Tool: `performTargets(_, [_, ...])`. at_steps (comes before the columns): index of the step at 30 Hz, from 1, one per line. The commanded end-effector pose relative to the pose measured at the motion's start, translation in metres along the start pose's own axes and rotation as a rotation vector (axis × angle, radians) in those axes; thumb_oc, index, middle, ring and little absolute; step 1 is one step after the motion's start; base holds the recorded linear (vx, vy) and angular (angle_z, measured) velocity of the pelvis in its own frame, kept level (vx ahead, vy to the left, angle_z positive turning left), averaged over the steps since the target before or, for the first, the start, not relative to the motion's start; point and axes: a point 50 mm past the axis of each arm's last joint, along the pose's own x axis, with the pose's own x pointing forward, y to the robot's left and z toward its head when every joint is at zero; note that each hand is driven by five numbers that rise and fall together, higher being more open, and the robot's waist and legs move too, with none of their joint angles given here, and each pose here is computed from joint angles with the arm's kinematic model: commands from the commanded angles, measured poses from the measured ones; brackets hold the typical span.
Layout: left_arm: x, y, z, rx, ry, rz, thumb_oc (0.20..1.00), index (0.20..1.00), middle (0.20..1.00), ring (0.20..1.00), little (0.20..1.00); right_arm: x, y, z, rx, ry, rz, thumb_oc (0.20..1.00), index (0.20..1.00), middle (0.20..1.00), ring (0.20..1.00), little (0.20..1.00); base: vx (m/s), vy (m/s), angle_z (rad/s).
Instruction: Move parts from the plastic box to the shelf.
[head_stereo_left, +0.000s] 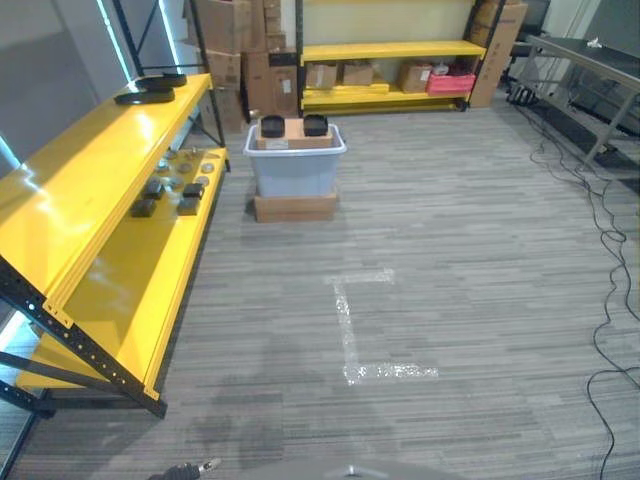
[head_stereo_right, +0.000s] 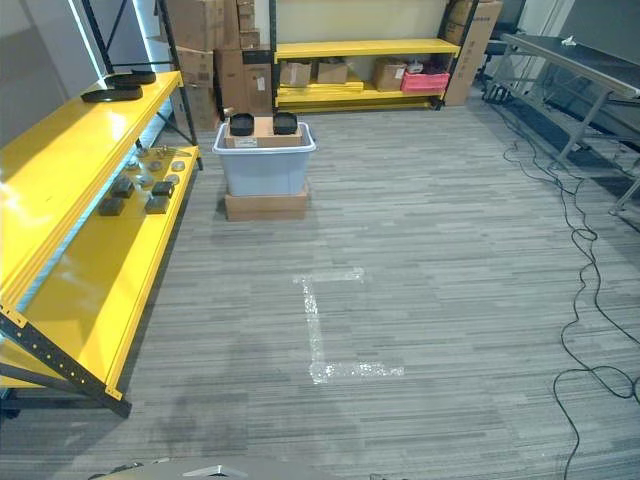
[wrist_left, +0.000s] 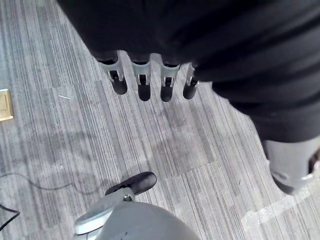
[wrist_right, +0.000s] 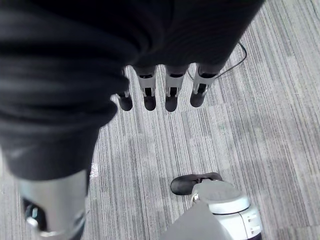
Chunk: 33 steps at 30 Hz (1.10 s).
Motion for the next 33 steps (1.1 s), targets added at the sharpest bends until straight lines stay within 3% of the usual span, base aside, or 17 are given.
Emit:
performTargets(1, [-0.001, 0.018, 0.005, -0.032, 0.002, 0.04, 1.0, 1.0, 1.0, 1.0, 1.0, 0.0, 0.004, -0.009, -0.05, 0.053, 0.02, 1.0, 1.0, 1.0, 1.0, 1.0, 0.0, 0.0, 0.0])
performTargets(10, [0.0, 0.016, 0.005, -0.056, -0.001, 0.034, 1.0, 1.0, 1.0, 1.0, 1.0, 0.0, 0.01, -0.011, -0.106, 0.053, 0.042, 1.0, 1.0, 1.0, 1.0, 1.0, 0.0, 0.0, 0.0])
performTargets(21, [0.0, 0.013, 0.002, -0.083, 0.006, 0.038, 1.0, 1.0, 1.0, 1.0, 1.0, 0.001, 0.024, -0.007, 0.097, 0.01, 0.059, 1.0, 1.0, 1.0, 1.0, 1.0, 0.0, 0.0, 0.0])
performTargets(31, [-0.001, 0.015, -0.001, -0.224, 0.002, 0.057, 1.0, 1.0, 1.0, 1.0, 1.0, 0.002, 0.027, -0.005, -0.01, 0.004, 0.049, 1.0, 1.0, 1.0, 1.0, 1.0, 0.0, 0.0, 0.0])
performTargets(33, [-0.002, 0.021, 0.056, -0.406, -0.255, 0.12, 1.0, 1.0, 1.0, 1.0, 1.0, 0.002, 0.024, 0.024, 0.025, -0.142, 0.003, 1.0, 1.0, 1.0, 1.0, 1.0, 0.01, 0.037, 0.0])
